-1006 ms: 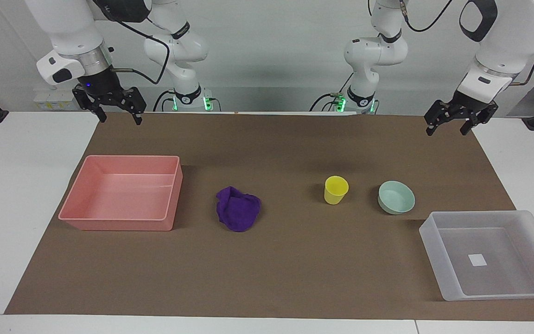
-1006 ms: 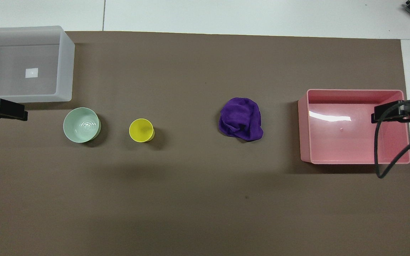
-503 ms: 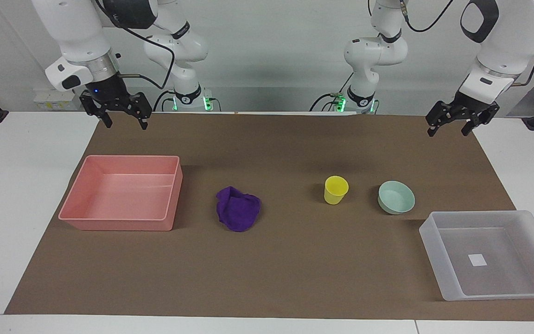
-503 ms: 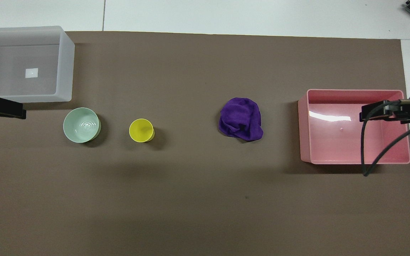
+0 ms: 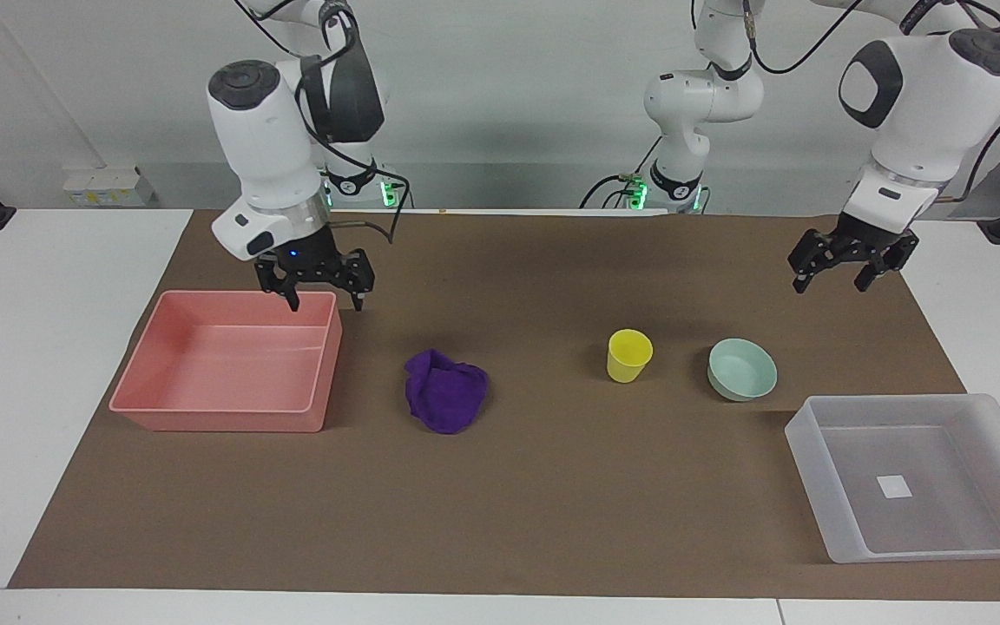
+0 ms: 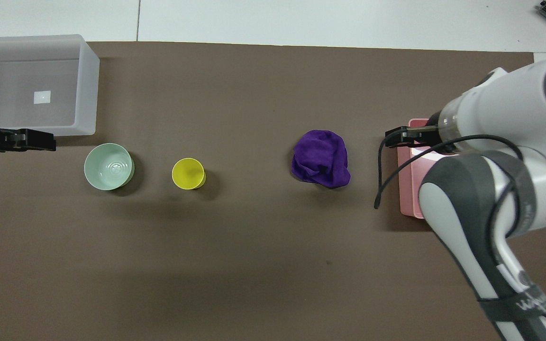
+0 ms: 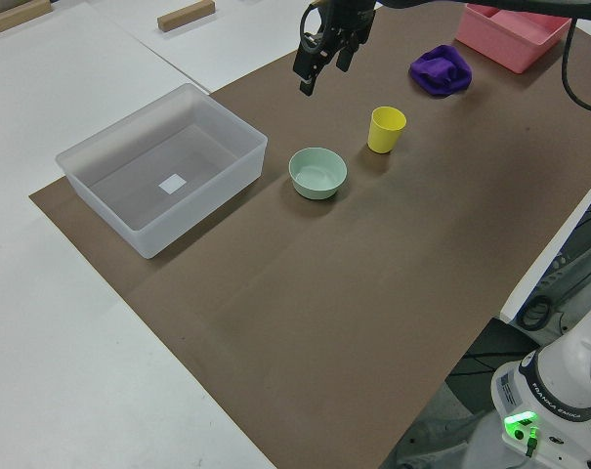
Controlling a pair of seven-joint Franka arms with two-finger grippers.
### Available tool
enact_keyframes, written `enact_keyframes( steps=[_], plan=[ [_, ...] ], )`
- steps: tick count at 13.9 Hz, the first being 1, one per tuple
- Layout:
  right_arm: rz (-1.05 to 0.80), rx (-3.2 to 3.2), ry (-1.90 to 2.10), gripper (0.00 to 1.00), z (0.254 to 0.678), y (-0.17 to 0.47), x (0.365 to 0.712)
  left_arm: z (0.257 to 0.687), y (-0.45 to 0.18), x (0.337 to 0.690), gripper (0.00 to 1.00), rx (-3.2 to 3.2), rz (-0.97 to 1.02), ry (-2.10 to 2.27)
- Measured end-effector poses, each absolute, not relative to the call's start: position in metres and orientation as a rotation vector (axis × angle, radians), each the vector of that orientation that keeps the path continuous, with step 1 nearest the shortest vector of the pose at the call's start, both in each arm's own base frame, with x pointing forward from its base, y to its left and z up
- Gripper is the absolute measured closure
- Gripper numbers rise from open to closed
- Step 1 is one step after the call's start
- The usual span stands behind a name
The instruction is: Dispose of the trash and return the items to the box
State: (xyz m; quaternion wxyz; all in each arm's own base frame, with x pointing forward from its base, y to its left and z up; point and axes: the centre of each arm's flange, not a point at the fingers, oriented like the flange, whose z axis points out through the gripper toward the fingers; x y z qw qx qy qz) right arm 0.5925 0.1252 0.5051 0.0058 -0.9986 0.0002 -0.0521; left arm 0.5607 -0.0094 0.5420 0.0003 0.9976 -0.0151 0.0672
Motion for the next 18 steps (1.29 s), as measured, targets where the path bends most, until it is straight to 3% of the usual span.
enact_keyframes(
  steps=[9,14,15,18],
  plan=[
    [-0.235,-3.089,-0.175,0.0,0.34,0.251,0.611,0.388,0.003,0.565,0.0,3.129,0.3,-0.015],
    [-0.223,-3.095,-0.253,0.0,0.306,0.246,0.61,0.341,0.0,0.565,0.02,3.134,0.232,-0.03],
    [-0.216,-3.097,-0.253,0.1,0.303,0.245,0.609,0.332,-0.001,0.565,0.07,3.135,0.218,-0.032],
    [-0.2,-3.102,-0.252,0.48,0.302,0.244,0.607,0.32,-0.004,0.564,0.46,3.135,0.202,-0.042]
  ],
)
